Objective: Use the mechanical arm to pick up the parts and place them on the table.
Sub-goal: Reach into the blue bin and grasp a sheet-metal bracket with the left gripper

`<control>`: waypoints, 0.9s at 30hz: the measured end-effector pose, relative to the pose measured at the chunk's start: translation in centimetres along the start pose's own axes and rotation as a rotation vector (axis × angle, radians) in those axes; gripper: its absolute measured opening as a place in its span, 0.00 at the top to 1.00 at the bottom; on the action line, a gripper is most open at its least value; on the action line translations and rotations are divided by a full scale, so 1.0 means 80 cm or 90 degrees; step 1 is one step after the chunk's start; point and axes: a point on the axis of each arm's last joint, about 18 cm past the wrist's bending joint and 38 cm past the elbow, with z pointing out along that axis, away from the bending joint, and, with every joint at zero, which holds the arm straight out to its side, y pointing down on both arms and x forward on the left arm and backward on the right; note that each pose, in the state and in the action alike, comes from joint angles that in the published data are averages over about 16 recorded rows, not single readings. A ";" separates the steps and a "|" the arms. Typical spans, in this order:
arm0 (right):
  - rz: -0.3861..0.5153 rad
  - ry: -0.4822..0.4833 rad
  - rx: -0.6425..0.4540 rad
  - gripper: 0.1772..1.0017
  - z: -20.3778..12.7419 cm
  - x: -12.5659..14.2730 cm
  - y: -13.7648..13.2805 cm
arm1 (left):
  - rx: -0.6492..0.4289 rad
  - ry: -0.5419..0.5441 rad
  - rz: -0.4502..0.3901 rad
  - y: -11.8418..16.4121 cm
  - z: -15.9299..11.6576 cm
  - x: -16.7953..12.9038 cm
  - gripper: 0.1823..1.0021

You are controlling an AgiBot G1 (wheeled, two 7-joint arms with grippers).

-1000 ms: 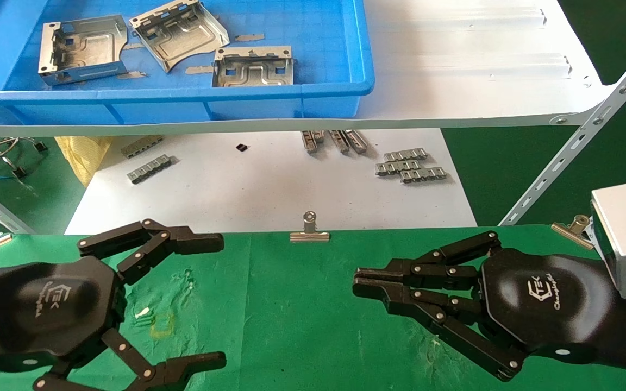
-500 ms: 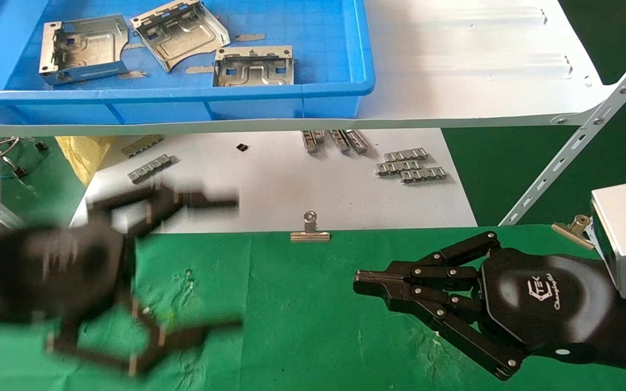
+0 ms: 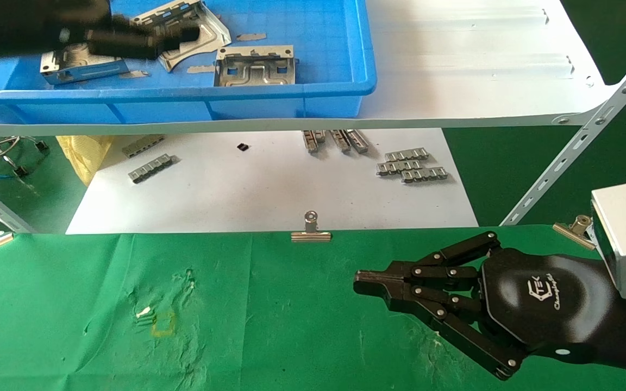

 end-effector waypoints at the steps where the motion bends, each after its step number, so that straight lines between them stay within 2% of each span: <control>1: 0.000 0.000 0.000 0.98 0.000 0.000 0.000 | -0.013 -0.017 0.000 0.001 0.005 -0.010 0.00; 7: 0.000 0.000 0.000 0.98 0.000 0.000 0.000 | -0.081 -0.093 0.007 0.007 0.034 -0.046 0.00; 15: 0.000 0.000 0.000 0.98 0.000 0.000 0.000 | -0.158 -0.152 0.011 0.020 0.058 -0.067 0.00; 27: 0.000 0.000 0.000 0.98 0.000 0.000 0.000 | -0.202 -0.210 -0.005 0.031 0.071 -0.082 0.08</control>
